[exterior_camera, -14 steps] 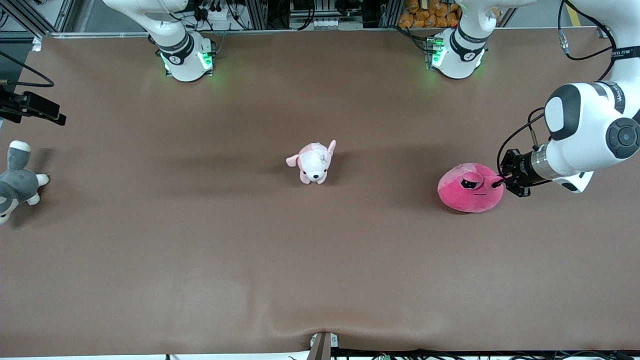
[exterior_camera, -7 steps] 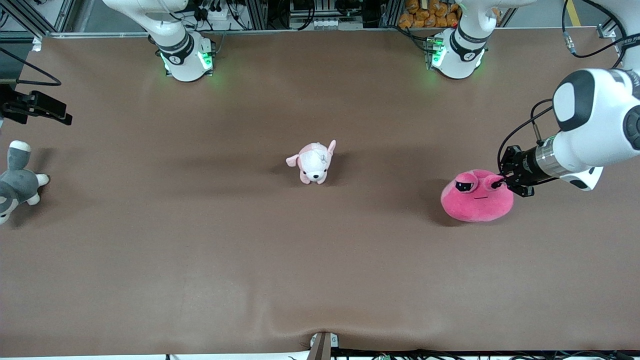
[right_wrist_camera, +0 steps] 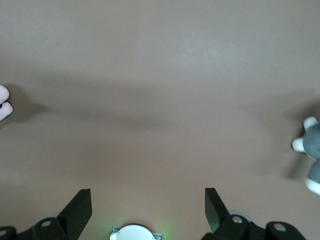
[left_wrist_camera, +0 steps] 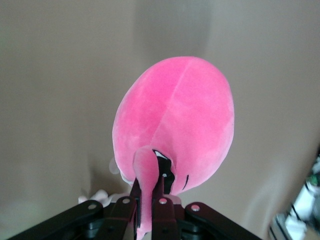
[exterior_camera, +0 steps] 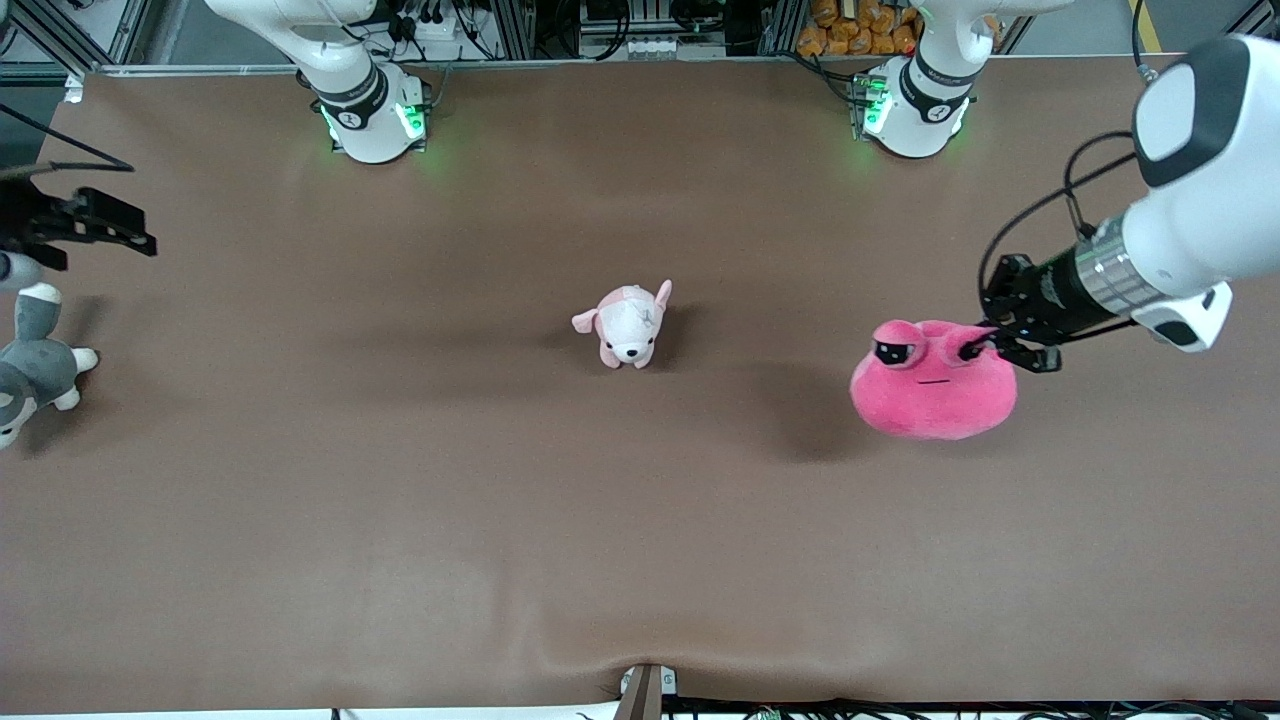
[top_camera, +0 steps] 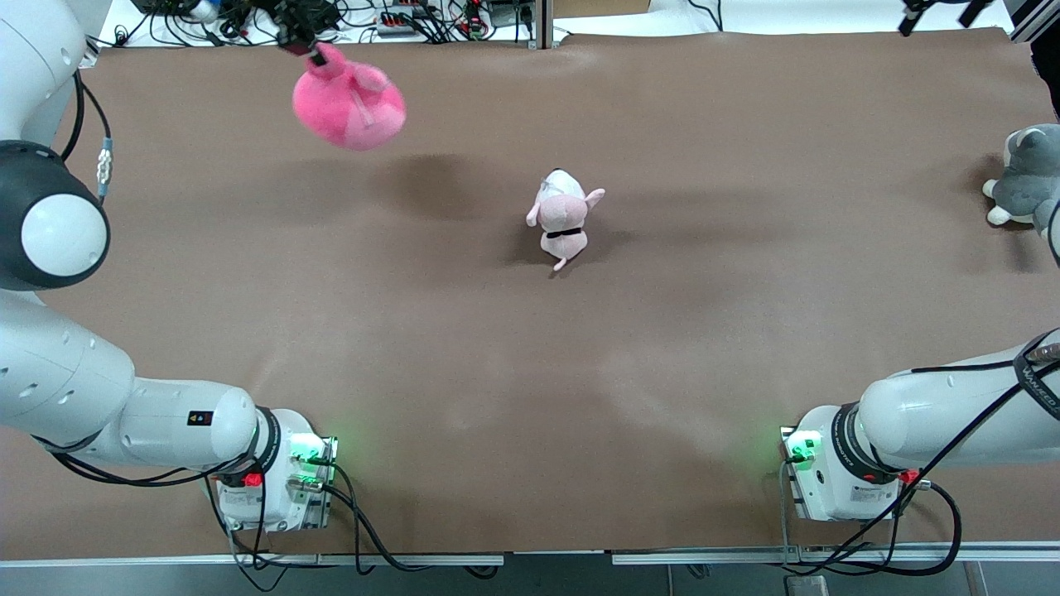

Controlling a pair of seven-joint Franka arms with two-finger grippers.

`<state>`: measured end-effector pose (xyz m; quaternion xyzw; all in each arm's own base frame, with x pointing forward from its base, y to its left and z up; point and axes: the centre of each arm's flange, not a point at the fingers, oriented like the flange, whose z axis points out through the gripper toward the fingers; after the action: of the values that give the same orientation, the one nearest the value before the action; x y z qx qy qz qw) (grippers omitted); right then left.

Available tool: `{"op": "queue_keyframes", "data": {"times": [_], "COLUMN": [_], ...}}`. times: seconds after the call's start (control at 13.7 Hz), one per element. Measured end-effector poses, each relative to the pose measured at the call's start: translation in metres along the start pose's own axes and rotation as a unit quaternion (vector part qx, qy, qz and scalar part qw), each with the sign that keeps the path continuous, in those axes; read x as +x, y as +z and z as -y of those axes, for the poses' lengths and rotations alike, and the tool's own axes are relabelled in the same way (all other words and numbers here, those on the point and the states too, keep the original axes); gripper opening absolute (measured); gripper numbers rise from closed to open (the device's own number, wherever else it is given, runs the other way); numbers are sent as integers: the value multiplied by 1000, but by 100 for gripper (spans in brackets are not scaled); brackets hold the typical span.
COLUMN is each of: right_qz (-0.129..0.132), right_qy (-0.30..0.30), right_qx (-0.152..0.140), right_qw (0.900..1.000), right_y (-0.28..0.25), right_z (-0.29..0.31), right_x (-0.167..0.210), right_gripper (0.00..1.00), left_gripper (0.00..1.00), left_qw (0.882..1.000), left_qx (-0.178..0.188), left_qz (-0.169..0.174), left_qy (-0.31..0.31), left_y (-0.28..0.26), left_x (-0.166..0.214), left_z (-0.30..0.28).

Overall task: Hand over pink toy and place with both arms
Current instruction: 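Lift the pink plush with the left gripper toward the right gripper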

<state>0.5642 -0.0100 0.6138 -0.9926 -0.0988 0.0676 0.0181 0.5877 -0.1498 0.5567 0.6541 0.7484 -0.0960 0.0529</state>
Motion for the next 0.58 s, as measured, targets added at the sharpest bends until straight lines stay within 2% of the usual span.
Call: {"op": "queue_keyframes", "data": {"times": [0.29, 0.58], "right_qz": [-9, -5], "right_qy": [-25, 67], "right_qx": [35, 72], "right_qw": [999, 995], "right_y": [23, 32], "right_z": [35, 46], "right_x": [32, 42], "right_gripper": [100, 100], "left_gripper": [10, 10], "left_qw": [999, 998], "left_qx": [-16, -13], "left_qz": [37, 69], "left_qy": [12, -2], "left_y": [-30, -46], "left_x": [-90, -178], "left_z": [40, 92]}}
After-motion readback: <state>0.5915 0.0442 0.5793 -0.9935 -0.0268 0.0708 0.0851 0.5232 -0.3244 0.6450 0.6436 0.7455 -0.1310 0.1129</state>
